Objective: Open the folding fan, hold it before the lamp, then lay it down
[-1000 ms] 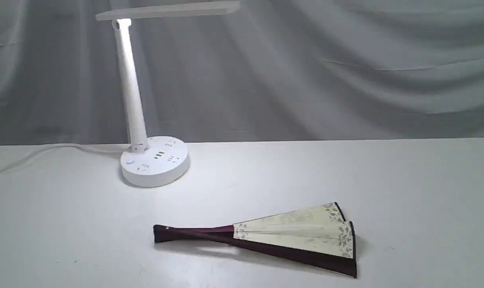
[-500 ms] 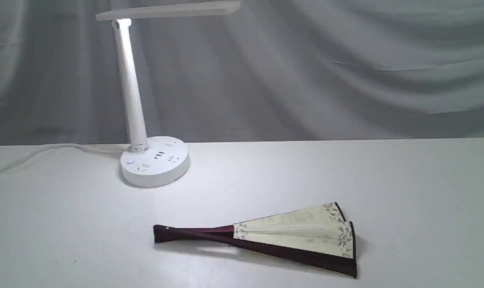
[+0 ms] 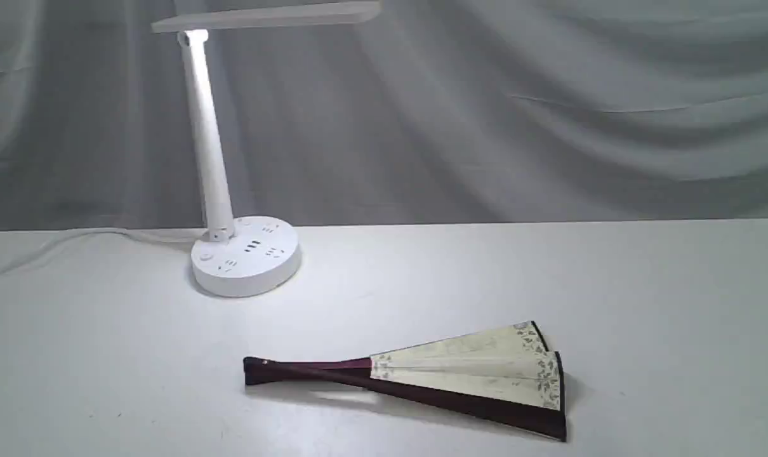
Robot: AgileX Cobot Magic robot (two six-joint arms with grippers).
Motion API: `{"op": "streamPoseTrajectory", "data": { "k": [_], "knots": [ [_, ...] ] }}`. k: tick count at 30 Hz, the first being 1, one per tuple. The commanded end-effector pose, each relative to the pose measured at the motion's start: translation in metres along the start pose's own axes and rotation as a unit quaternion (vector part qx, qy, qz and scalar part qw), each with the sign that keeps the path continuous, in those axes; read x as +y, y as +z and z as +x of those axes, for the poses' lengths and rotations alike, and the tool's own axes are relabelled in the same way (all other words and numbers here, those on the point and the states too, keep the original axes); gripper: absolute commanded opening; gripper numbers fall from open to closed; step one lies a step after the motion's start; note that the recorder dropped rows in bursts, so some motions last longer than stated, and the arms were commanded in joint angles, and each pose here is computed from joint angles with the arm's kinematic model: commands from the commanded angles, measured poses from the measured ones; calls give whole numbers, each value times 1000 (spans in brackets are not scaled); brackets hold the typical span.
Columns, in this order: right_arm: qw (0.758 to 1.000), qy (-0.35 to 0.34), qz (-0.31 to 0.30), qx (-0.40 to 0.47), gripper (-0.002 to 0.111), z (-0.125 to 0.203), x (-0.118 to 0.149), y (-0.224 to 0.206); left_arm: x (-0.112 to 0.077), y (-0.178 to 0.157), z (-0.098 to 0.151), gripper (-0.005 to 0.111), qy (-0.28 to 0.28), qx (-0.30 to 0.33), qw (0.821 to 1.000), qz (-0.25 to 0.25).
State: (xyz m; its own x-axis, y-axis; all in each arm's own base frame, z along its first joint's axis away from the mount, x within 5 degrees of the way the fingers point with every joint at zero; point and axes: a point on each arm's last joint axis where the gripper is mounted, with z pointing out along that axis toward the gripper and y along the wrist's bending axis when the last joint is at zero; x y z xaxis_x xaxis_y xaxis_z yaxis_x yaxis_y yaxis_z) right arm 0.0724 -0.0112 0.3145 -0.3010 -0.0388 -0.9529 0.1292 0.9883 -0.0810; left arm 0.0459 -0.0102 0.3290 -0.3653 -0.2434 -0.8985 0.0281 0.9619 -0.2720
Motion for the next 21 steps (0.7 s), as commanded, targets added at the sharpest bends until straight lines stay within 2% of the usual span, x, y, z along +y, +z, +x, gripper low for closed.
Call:
{"op": "streamPoseTrajectory", "data": {
  "k": [1,7,11,14,17,21],
  "knots": [
    [1000,-5,0,27,0,-3,-1,16,1,19,-8,0,5,22,1000,-11],
    [997,27,-18,73,0,0,2,42,4,52,-14,1,7,58,998,-27],
    [994,43,-26,101,0,3,4,54,6,76,-16,3,50,85,995,-32],
    [991,49,-29,123,0,6,5,63,9,92,-13,6,61,114,991,-37],
    [989,43,-30,141,0,9,5,70,12,111,-9,12,57,148,986,-45],
    [985,39,-34,164,9,13,5,80,16,136,-2,24,71,188,978,-46]
  ]
}}
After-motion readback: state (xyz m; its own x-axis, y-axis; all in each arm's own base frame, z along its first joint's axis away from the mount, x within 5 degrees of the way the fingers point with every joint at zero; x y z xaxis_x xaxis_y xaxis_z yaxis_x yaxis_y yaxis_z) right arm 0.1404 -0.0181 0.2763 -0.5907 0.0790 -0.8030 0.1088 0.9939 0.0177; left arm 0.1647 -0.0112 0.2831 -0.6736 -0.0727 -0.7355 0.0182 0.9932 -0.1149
